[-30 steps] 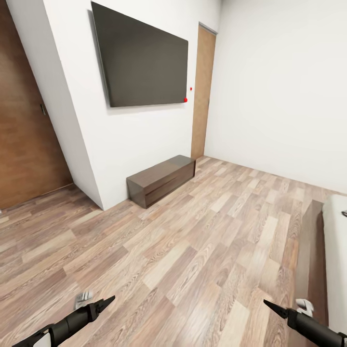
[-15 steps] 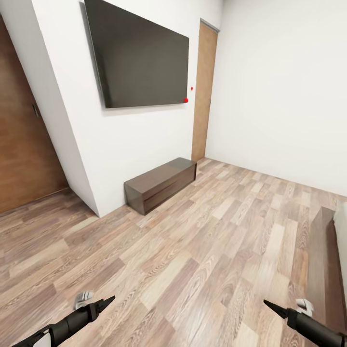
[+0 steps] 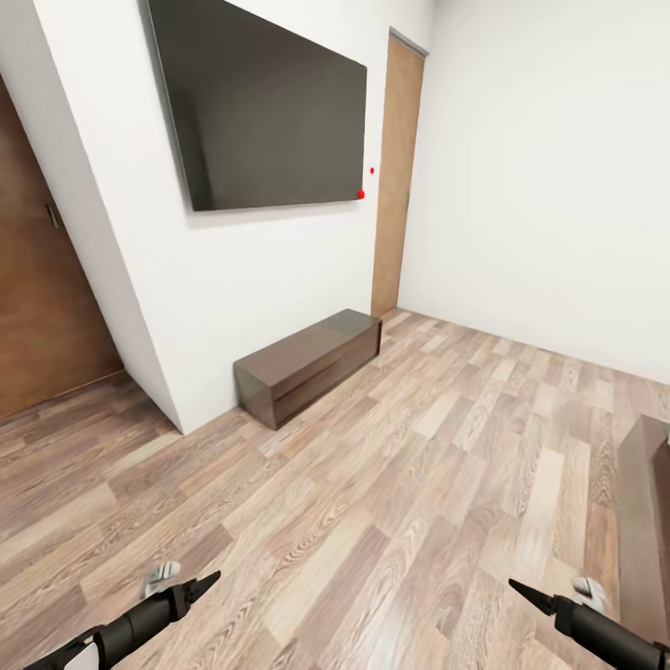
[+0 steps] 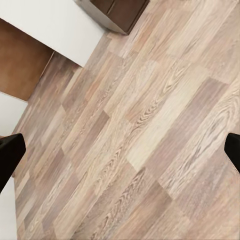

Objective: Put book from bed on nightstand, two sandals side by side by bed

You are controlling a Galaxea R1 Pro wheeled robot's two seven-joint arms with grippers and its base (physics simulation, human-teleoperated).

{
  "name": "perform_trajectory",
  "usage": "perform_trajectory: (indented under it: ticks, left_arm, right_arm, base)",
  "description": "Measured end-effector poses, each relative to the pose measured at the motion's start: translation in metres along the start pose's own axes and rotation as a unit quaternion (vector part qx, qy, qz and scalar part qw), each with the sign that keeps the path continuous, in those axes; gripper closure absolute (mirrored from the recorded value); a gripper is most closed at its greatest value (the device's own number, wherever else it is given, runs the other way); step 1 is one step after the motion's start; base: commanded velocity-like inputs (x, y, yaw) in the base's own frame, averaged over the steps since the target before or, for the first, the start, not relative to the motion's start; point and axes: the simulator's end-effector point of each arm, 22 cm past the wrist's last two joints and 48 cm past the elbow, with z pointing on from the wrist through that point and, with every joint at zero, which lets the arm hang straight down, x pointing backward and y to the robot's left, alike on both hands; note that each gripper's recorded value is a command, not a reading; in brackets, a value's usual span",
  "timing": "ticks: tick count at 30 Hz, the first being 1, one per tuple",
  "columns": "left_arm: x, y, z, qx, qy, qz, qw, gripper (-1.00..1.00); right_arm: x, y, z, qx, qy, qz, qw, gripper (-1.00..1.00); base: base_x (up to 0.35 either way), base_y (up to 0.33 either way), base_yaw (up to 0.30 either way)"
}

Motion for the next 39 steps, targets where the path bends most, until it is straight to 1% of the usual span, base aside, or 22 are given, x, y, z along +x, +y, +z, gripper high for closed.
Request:
perform_trajectory:
  ticks: [4, 10, 13, 39]
  left_arm:
    - [0.0, 0.0007, 0.0, -0.002, 0.0, 0.0, 1.0, -1.0]
    - [0.0, 0.0009, 0.0001, -0.002, 0.0, 0.0, 1.0, -1.0]
    - [0.0, 0.001, 0.0, -0.002, 0.0, 0.0, 1.0, -1.0]
    - [0.0, 0.001, 0.0, -0.002, 0.0, 0.0, 1.0, -1.0]
  right_arm:
    - [0.0, 0.0, 0.0, 0.0, 0.0, 0.0, 1.0, -1.0]
    - [0.0, 0.0, -0.0001, 0.0, 0.0, 0.0, 1.0, -1.0]
    - [0.0001, 0.0001, 0.0001, 0.0, 0.0, 0.0, 1.0, -1.0]
    - [0.0005, 0.0005, 0.0006, -0.001, 0.0, 0.0, 1.0, -1.0]
  base:
    - [0.334, 0.0, -0.035]
    - [0.331, 0.0, -0.186]
    - [0.326, 0.0, -0.061]
    - [0.323, 0.0, -0.003]
